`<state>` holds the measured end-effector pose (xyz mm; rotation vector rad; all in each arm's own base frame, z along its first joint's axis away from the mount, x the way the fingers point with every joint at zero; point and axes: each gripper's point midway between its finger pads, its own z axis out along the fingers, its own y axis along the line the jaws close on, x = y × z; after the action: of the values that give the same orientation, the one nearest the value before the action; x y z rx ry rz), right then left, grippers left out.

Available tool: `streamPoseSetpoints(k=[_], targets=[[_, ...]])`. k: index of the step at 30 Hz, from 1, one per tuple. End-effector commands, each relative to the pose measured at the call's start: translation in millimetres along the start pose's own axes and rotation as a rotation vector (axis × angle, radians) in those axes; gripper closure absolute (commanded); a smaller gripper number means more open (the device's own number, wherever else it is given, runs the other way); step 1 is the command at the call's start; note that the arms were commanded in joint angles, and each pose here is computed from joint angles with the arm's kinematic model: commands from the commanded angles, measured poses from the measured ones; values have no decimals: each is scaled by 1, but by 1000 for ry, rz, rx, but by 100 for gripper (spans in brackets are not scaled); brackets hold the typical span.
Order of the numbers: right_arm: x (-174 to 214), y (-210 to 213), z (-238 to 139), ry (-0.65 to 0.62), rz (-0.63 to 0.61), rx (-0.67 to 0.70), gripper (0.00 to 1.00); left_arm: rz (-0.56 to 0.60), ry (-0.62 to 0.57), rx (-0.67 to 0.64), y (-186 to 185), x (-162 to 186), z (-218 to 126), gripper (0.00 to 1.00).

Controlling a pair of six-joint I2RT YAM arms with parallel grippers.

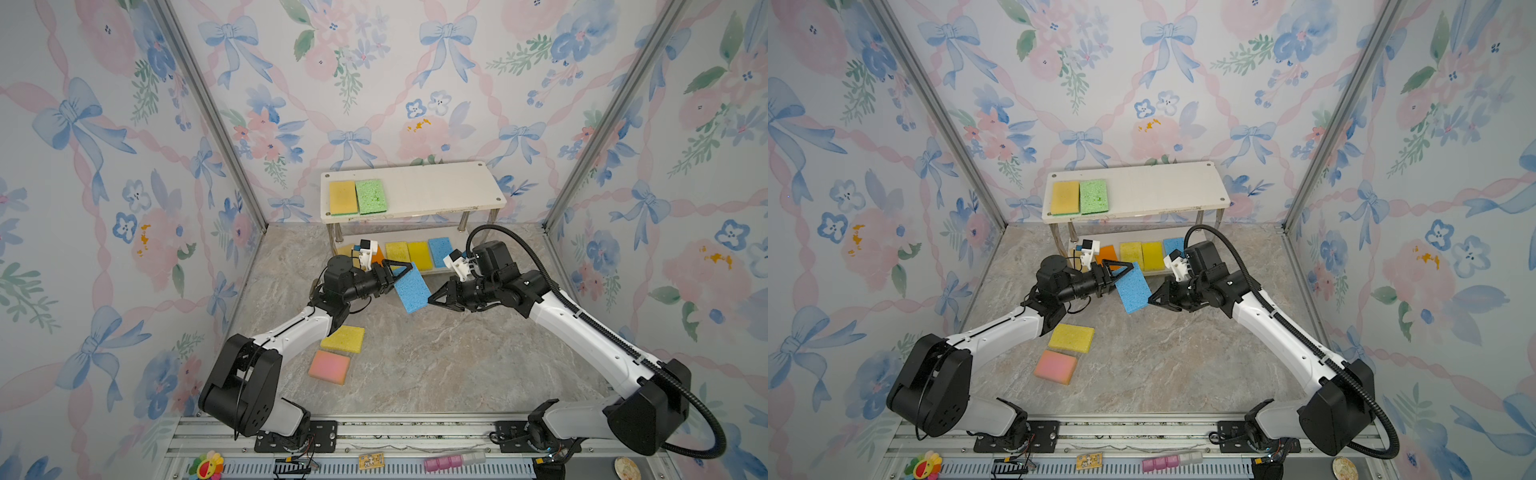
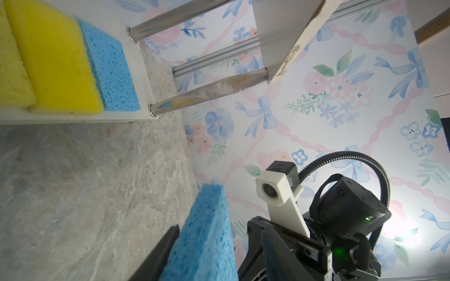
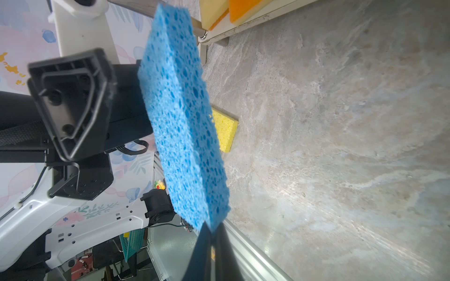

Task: Place and organize the cleaning sponges onto the shelf
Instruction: 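Raise the blue sponge to the top shelf while the left gripper draws back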

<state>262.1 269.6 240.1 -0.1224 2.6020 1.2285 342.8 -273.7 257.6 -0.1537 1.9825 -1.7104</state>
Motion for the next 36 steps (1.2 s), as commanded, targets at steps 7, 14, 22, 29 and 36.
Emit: streamPoseSetpoints(k=[7, 14, 22, 29, 36], targets=[[1, -18, -34, -108, -12, 125, 94, 16, -64, -216, 17, -15, -43, 2], [16, -4, -81, -209, -2, 213, 95, -17, -60, -478, 64, 17, -75, 2], [24, 25, -96, -255, -35, 143, 95, 53, -15, -571, 81, 36, -82, 2], [8, 72, -108, -189, -171, -24, 95, -30, -169, -631, 101, -1, -117, 2], [-20, 96, -135, -217, -199, -129, 95, -2, -228, -632, 94, -17, -126, 2]])
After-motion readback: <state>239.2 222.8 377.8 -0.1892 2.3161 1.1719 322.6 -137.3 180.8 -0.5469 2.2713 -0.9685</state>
